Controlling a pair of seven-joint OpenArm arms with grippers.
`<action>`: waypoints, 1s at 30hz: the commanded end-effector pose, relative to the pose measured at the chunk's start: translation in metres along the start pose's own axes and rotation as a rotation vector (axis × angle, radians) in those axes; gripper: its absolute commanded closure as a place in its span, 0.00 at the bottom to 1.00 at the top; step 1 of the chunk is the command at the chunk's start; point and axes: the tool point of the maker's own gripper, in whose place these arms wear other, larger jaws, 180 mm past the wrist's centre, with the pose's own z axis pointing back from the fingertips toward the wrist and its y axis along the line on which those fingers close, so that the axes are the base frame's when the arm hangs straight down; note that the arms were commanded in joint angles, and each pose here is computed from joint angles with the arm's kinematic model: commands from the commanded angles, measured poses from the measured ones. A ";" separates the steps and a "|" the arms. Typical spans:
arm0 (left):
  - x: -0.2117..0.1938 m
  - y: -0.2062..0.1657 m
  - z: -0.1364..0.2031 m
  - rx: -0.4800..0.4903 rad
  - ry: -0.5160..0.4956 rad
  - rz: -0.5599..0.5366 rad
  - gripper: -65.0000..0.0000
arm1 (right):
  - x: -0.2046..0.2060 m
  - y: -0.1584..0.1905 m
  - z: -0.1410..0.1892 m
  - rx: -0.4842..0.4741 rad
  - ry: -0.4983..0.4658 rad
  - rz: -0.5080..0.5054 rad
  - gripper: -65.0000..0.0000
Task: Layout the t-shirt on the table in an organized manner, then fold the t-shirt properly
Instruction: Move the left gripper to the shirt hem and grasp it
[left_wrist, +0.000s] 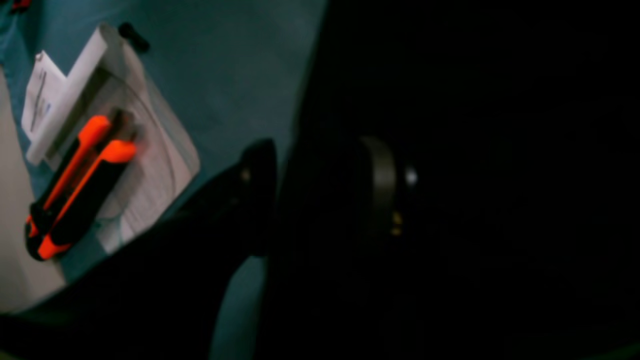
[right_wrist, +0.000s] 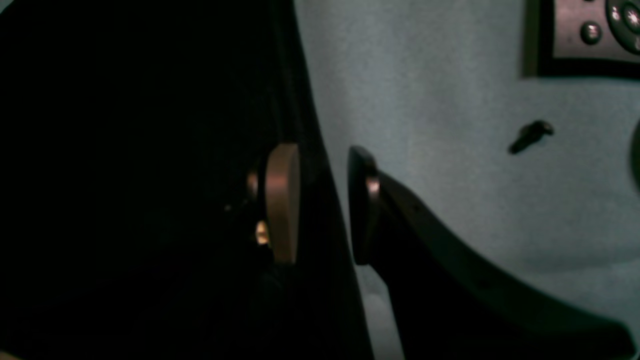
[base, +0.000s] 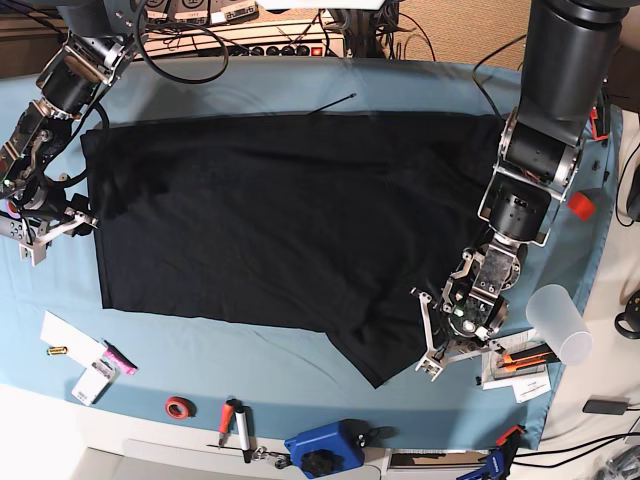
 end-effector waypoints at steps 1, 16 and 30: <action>0.000 0.009 0.003 0.018 0.029 -0.005 0.76 | 0.024 -0.005 0.010 -0.009 -0.067 0.017 0.74; 0.028 -0.006 0.042 -0.056 0.117 0.037 1.00 | 0.032 -0.003 0.011 0.002 -0.111 0.014 0.74; 0.047 -0.054 0.090 -0.207 0.107 0.017 1.00 | 0.048 0.008 0.015 0.071 -0.191 0.007 0.74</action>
